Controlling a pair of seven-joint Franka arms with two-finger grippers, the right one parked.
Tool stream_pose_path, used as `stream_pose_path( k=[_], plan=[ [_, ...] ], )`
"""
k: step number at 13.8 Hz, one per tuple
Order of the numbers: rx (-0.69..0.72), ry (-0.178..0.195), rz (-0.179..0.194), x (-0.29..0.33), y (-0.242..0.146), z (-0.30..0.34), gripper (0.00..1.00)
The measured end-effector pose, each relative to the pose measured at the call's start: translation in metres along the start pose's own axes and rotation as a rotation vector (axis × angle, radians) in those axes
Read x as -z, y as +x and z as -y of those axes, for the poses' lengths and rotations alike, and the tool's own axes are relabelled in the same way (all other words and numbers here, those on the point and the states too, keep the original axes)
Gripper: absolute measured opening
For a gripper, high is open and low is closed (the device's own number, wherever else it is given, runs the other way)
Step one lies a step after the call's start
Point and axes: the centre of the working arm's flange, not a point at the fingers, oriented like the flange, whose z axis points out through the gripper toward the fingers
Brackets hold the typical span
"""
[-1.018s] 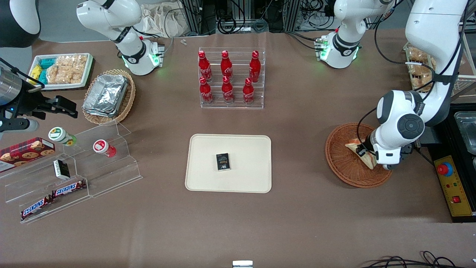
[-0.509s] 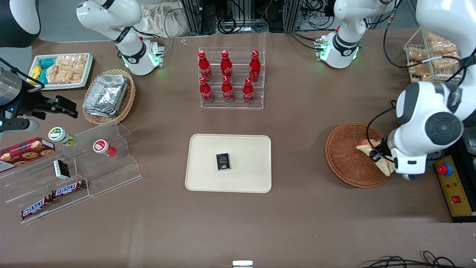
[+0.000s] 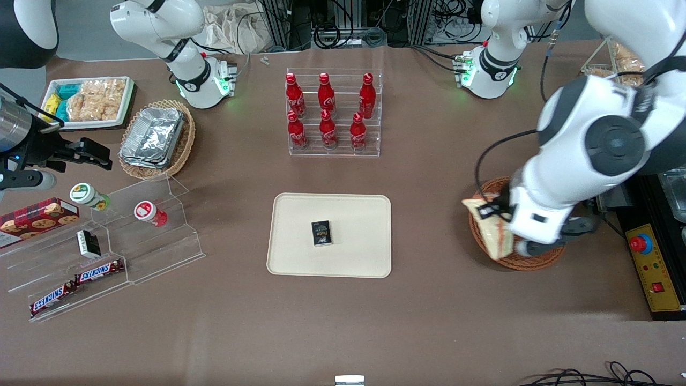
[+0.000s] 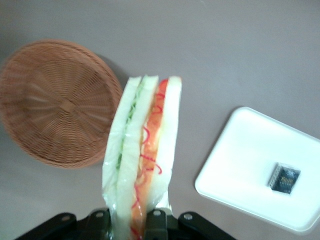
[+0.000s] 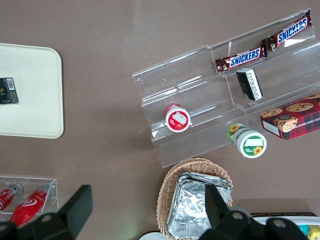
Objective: Place sandwich from basket to tray
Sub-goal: 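Carry the sandwich over to the cream tray beside the tissue pack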
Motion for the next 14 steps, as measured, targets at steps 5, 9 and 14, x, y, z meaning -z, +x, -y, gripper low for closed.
stream_pose_path(
  k=[5, 9, 14],
  plan=[
    [-0.191, -0.062, 0.048, -0.097, -0.052, -0.12, 0.17],
    [-0.249, -0.044, 0.05, -0.171, -0.055, -0.15, 0.17],
    [-0.287, -0.017, 0.049, -0.24, -0.057, -0.166, 0.17]
  ],
)
